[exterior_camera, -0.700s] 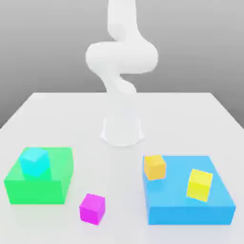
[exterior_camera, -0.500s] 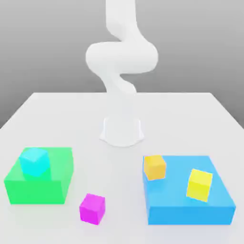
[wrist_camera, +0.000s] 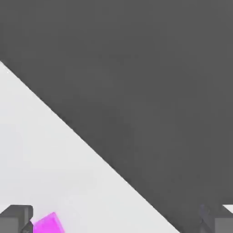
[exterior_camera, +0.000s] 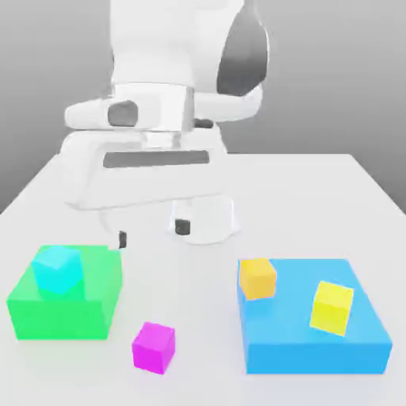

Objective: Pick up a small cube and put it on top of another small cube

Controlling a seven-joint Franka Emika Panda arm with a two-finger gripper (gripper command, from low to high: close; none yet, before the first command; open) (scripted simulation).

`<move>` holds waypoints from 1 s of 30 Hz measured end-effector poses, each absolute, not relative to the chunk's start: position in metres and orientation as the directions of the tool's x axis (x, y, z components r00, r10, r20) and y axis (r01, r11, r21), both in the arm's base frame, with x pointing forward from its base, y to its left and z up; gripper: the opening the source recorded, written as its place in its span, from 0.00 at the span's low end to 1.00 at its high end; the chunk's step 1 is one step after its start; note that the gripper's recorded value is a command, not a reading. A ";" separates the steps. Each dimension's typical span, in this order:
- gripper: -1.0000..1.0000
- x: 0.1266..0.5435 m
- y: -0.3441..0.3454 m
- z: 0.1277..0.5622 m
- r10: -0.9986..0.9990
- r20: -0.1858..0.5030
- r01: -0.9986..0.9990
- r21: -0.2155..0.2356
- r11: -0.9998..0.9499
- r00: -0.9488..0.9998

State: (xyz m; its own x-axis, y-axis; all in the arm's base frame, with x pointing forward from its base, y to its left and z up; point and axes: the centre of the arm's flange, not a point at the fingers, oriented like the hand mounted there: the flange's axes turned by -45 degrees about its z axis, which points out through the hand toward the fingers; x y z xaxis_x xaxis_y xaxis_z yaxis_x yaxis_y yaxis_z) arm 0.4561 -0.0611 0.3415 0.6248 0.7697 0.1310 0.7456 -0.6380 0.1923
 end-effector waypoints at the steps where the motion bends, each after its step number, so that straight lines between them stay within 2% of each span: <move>1: 0.50 0.453 -0.063 0.326 0.793 0.111 0.773 0.178 -0.609 0.599; 9: 0.50 0.413 -0.078 0.208 0.936 0.005 0.935 0.021 -0.353 0.353; 11: 0.50 0.409 -0.078 0.185 0.945 0.001 0.945 0.005 -0.328 0.328; 15: 0.50 0.407 -0.079 0.142 0.947 -0.001 0.947 0.001 -0.320 0.320; 16: 0.00 0.407 -0.079 0.134 0.947 -0.001 0.947 0.000 -0.320 0.320; 23: 0.00 0.407 -0.079 0.134 0.948 0.000 0.948 -0.001 -0.320 0.320; 30: 0.00 0.406 -0.087 0.201 0.934 -0.006 0.934 0.002 -0.357 0.357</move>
State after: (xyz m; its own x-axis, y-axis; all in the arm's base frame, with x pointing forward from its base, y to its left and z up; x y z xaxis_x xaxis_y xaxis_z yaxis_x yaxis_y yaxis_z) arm 0.4062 -0.0872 0.2011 0.3570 0.9341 -0.0063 0.9341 -0.3570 0.0016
